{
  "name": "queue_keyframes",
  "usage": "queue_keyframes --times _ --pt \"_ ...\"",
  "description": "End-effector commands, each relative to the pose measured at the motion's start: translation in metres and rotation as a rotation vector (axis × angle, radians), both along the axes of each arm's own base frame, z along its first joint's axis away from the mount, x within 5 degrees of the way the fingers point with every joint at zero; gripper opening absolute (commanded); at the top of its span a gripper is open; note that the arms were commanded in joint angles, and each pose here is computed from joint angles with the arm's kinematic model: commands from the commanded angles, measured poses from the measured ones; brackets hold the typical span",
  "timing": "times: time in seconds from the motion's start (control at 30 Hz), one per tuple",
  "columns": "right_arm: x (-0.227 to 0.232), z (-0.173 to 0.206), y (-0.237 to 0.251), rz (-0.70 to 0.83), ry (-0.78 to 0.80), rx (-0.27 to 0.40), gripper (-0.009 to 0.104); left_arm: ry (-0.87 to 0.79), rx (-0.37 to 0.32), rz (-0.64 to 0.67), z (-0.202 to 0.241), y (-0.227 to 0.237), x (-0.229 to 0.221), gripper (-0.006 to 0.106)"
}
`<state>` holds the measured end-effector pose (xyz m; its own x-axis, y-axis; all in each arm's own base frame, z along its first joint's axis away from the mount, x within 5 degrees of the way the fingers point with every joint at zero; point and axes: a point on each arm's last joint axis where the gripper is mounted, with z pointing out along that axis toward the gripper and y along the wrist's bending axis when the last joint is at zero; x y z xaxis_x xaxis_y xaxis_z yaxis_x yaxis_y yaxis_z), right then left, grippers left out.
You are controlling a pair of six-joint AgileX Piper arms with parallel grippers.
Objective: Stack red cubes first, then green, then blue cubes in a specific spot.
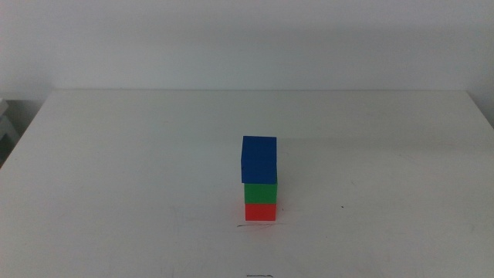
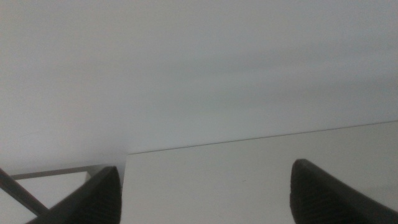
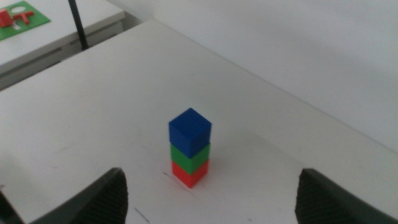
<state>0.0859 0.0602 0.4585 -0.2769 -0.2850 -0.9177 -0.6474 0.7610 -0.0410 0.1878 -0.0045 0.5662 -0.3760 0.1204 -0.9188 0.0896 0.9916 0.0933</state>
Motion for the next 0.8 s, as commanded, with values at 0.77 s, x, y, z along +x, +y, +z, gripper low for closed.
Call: queue_keyframes --times 0.77 --pt "-0.01 -0.055 -0.055 -0.565 -0.382 -0.102 0.076 -0.215 0.053 0.053 -0.118 0.006 -0.101 0.092"
